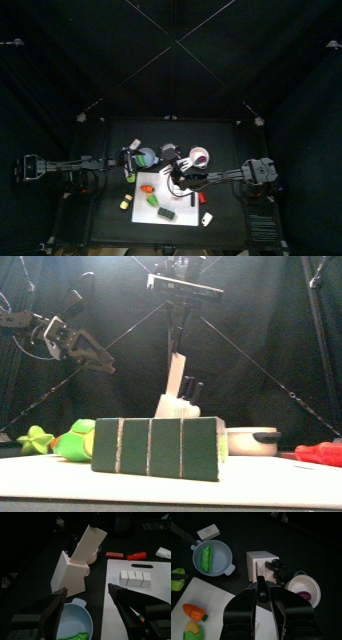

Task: Grab cleaver

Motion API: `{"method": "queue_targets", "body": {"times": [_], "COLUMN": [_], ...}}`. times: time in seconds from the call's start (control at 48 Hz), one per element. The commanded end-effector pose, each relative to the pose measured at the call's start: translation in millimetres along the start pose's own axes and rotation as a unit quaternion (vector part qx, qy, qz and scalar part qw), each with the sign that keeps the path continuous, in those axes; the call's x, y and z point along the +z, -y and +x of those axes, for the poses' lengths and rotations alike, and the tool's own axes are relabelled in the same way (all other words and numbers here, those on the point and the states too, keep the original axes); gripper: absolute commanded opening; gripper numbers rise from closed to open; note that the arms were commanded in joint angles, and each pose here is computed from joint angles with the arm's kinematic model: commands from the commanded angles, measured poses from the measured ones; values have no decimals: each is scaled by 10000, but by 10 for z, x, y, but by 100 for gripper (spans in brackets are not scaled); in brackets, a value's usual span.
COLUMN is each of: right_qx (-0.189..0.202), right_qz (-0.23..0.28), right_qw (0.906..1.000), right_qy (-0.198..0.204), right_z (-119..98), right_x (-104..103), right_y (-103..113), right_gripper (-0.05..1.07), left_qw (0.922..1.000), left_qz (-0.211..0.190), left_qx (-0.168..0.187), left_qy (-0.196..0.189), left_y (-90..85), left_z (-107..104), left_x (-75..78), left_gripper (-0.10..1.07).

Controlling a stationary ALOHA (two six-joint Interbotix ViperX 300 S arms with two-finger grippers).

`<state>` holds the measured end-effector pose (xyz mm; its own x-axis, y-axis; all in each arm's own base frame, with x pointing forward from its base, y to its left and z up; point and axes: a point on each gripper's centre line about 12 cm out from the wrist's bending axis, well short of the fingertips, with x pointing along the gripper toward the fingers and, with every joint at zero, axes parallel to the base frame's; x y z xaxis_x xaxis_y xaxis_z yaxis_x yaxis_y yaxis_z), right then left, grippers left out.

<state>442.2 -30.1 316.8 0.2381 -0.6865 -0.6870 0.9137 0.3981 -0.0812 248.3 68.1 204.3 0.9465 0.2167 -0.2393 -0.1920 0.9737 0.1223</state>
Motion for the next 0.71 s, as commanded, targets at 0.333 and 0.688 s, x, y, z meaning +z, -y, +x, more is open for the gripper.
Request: {"method": "queue_targets", "body": {"times": [0.333,0.688], "right_qx": [422,514], "right_qz": [194,108], "right_qw": [9980,9974], "right_qy": [430,487], "right_z": [-617,-735], "right_x": [179,96], "right_y": [145,250], "right_gripper": [57,56], "left_qw": [10000,10000], "left_qz": [1,6], "left_qx": [23,11], "left_qy": [74,99], "left_y": [-15,-9], "left_z": [11,10], "left_x": [48,60], "left_gripper": [99,99]}}
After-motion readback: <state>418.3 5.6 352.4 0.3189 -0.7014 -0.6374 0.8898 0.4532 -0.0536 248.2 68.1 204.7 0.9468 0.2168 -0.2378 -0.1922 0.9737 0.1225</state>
